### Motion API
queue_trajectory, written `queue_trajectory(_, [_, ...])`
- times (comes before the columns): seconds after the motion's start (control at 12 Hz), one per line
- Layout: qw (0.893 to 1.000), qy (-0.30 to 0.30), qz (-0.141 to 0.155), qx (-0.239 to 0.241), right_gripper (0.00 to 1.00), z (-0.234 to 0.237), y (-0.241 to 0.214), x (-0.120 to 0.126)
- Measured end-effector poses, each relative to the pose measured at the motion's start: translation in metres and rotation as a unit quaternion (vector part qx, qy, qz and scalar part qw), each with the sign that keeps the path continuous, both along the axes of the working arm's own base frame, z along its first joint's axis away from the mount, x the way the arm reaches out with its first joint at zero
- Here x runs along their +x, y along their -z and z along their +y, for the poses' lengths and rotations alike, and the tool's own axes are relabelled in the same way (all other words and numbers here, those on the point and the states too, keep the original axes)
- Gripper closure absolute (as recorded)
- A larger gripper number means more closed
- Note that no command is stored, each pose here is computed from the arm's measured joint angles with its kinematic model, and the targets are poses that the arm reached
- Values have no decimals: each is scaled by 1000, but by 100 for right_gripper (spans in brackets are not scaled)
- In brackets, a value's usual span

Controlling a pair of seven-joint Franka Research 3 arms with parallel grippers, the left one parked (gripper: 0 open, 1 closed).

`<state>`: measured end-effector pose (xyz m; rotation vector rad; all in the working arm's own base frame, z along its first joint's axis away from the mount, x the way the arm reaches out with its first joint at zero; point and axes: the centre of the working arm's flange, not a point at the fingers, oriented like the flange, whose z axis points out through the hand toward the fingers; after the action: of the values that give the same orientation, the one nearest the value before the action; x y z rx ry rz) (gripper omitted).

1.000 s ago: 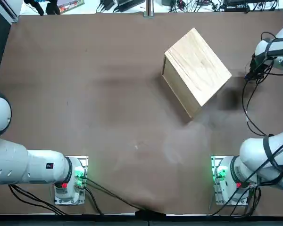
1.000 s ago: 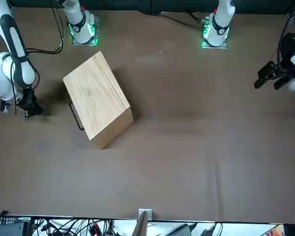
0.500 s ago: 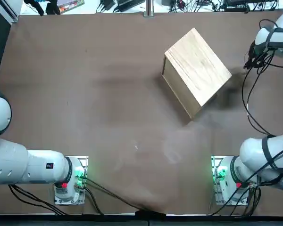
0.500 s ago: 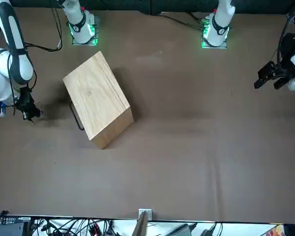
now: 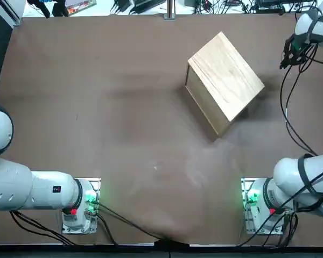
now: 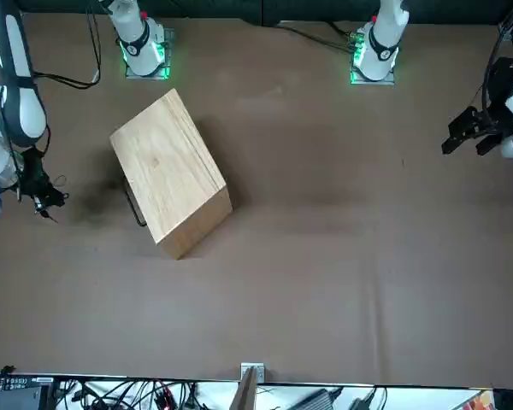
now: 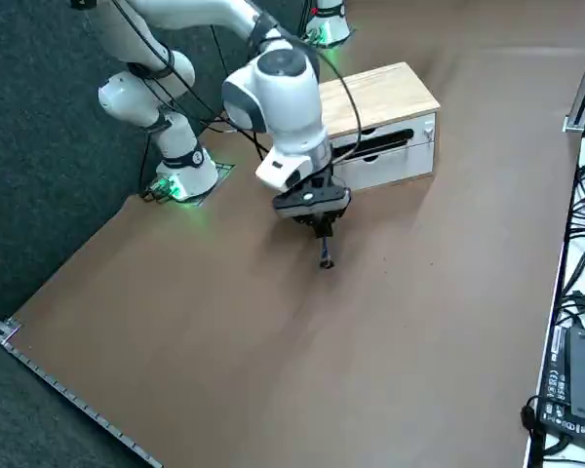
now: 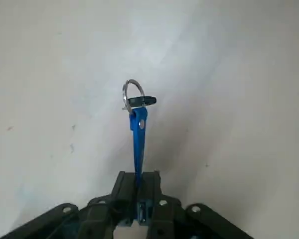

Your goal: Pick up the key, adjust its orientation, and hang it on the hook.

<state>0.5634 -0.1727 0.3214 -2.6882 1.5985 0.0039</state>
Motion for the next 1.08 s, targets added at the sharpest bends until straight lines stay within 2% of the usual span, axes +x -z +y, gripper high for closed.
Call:
queue_trajectory(0.17, [999,-46,-3,-1,96,3,-14,9])
queue_trajectory(0.25, [996,-92,-5,-1,96,8,-24,15])
queue_trajectory(0.58, [981,-191,-10,-1,96,23,-40,27])
queue_trajectory(0.83, [961,-276,-10,-1,96,37,-58,37])
queue_trajectory(1.08, [931,-365,-15,-5,96,57,-73,47])
